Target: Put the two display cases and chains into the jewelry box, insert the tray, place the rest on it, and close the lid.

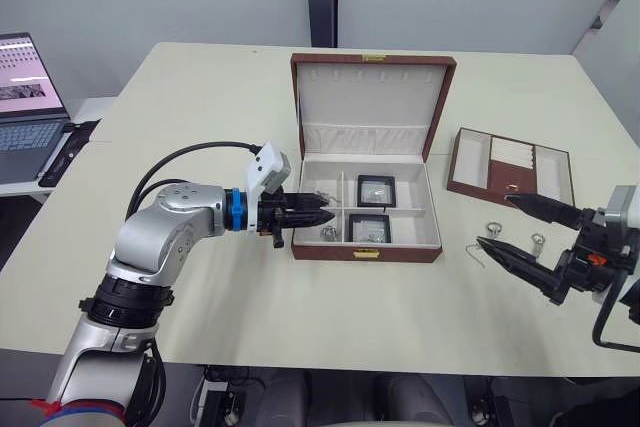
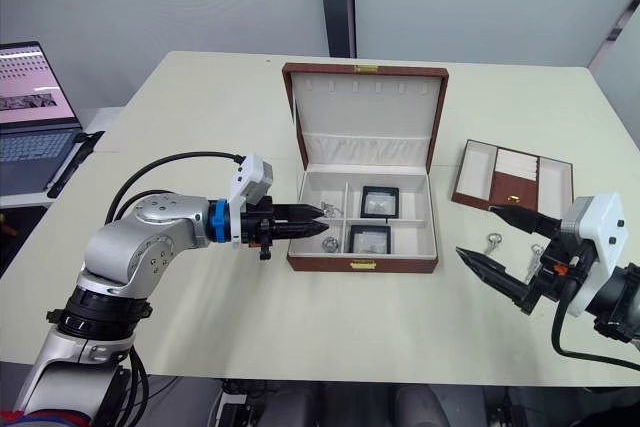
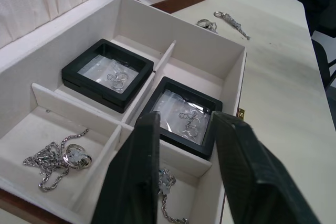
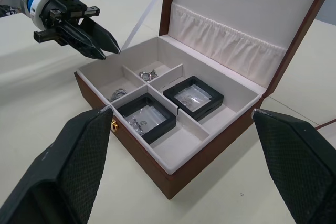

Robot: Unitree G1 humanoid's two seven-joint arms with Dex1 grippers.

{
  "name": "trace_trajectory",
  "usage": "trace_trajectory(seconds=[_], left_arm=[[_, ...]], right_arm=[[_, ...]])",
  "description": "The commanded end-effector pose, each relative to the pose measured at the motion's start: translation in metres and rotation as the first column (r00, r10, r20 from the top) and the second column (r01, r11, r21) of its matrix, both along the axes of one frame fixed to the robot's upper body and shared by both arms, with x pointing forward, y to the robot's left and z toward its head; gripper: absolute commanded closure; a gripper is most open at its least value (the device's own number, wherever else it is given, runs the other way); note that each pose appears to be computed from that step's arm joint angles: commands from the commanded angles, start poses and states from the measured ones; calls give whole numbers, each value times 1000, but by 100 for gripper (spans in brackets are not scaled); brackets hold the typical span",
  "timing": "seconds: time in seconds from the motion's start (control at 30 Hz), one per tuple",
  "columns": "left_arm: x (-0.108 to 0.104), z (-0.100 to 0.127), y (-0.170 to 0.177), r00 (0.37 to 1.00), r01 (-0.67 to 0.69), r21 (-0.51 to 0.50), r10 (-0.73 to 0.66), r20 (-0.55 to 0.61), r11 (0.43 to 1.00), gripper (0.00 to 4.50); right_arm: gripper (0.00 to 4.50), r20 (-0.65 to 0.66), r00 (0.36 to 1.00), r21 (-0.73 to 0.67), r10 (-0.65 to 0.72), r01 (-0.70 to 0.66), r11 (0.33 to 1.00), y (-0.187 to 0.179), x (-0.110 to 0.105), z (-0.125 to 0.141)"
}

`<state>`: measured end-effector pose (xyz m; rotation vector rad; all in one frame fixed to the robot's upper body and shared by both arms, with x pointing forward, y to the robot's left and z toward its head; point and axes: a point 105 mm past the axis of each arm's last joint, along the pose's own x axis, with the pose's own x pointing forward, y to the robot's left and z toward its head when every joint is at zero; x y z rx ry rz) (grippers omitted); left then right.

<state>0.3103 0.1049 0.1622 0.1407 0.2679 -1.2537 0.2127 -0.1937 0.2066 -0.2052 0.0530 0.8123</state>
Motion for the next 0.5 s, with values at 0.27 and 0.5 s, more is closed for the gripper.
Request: trace_trajectory(seconds=[0.27,0.5], left_arm=[[-6,19,14,999,-15,-54,17,31,998,2],[-10,36,57,989,-142,-152,146,15,978,2]], right_arm=[[0,-7,1000,-4,8,-8,1000,-10,3,0],[0,-65,994,-25,-84,83,996,-54,16,-17]])
